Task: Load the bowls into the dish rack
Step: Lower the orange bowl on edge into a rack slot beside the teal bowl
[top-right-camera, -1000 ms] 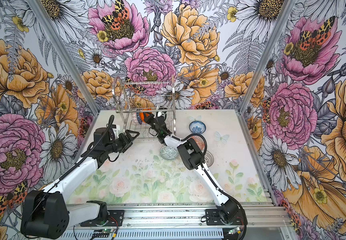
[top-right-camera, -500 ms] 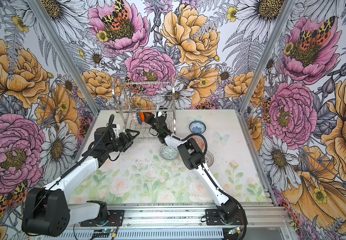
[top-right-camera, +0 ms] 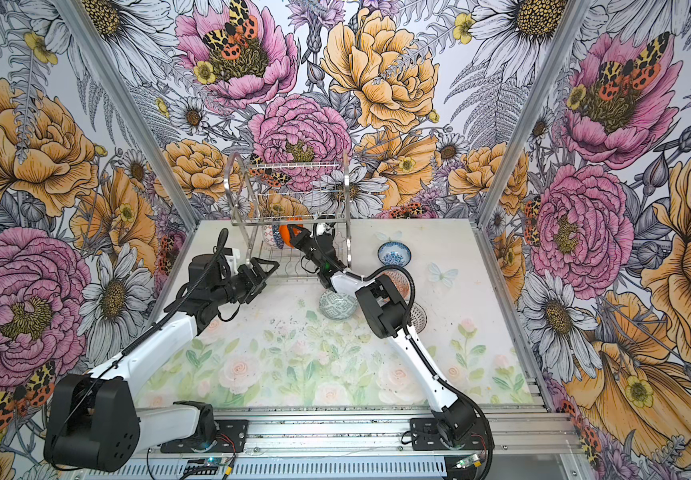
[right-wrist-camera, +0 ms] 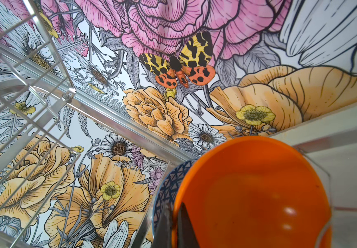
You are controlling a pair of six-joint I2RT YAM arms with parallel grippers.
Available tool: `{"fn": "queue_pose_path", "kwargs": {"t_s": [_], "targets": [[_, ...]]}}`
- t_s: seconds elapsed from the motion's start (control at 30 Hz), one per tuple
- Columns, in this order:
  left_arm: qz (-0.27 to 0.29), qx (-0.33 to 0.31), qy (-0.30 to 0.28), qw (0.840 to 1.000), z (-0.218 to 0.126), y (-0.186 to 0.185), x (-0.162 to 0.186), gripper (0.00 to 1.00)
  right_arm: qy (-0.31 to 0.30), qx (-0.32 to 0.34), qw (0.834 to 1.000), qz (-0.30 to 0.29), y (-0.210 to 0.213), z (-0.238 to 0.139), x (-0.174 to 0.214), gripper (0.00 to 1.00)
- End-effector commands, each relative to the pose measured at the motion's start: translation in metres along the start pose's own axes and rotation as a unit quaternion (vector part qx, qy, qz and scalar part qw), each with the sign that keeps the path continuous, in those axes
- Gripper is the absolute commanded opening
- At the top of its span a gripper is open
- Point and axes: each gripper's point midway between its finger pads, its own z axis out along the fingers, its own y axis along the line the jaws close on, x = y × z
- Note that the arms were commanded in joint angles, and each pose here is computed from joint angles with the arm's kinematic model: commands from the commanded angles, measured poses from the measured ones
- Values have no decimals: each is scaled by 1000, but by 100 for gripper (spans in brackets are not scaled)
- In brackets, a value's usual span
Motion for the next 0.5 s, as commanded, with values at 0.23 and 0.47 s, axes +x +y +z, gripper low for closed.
{"fn": "queue_pose_path", "kwargs": {"t_s": [0.23,0.47], "targets": [[1,5,-6,1000,1,1,-2,99,13,24,1000,-7,-11,-4,-8,0],[0,4,-6,1000,2,1,-2,99,29,25,999,-16,-9,-5,-9,0]]}}
